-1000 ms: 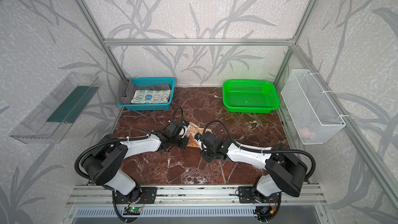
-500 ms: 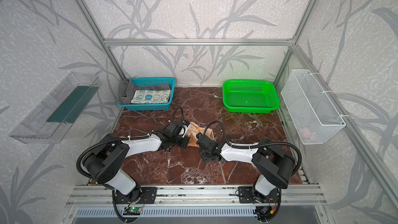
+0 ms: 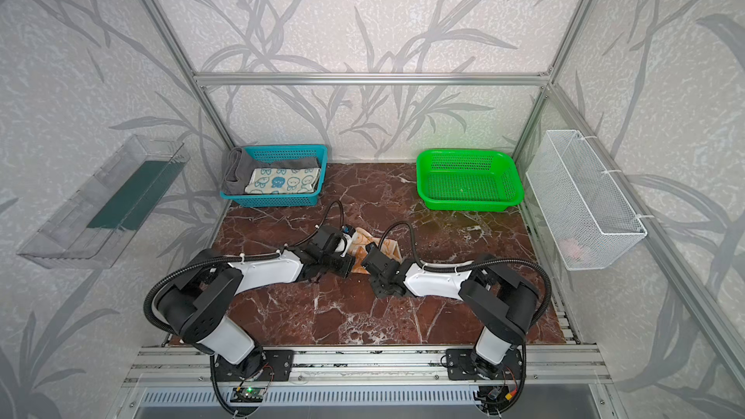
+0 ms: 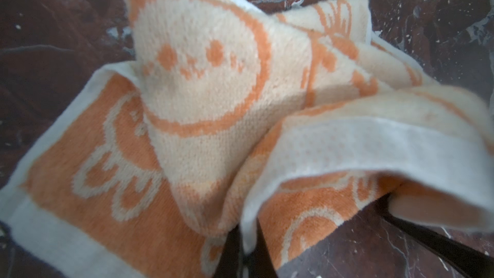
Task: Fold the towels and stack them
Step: 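Grasp the labelled hem corner with the right gripper, then lift the towel by its hem with both grippers, spreading it apart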
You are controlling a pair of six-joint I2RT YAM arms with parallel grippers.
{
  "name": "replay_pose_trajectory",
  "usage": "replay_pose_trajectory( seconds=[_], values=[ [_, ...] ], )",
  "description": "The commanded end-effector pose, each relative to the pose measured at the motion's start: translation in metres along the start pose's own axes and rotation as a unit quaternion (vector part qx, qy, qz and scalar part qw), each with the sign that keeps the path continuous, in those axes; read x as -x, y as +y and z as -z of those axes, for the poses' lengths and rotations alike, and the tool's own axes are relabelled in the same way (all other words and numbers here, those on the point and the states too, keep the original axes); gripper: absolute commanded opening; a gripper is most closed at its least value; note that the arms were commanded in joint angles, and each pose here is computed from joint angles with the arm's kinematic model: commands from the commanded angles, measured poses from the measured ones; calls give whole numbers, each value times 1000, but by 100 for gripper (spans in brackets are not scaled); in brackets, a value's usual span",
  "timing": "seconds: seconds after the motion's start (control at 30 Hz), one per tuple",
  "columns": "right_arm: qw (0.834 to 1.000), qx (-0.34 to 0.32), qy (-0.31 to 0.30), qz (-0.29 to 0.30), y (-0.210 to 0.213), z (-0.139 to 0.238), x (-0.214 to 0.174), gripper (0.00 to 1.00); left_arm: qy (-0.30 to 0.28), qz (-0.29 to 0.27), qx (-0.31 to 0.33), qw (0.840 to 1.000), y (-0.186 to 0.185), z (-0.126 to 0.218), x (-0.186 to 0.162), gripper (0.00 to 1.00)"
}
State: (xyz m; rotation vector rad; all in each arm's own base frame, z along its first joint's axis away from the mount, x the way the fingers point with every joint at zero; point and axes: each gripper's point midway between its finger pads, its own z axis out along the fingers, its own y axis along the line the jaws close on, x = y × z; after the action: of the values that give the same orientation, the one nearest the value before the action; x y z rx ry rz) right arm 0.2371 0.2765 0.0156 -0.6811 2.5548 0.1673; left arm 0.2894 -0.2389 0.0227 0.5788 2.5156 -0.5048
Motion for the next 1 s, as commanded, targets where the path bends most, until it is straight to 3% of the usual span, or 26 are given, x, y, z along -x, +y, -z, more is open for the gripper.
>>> replay_pose_trajectory(
  seconds=[0.0,0.1,0.3,0.43,0.73,0.97],
  values=[
    [996,-54,63,11,-23,-10,-42,9,67,13,17,998,11,-7,-40,0],
    [998,-55,37,18,-25,-1,-32,0,67,12,16,998,10,-8,-39,0],
    [999,-1,-27,46,-21,29,3,0,59,9,14,998,8,-2,-32,0],
    [997,26,-60,33,-41,58,22,0,47,3,12,999,5,7,-21,0],
    [995,60,-75,40,-63,93,23,0,46,1,-3,999,-2,9,-12,0],
    [984,124,-109,62,-60,124,51,0,38,-59,-15,997,-16,36,20,0]
  ],
)
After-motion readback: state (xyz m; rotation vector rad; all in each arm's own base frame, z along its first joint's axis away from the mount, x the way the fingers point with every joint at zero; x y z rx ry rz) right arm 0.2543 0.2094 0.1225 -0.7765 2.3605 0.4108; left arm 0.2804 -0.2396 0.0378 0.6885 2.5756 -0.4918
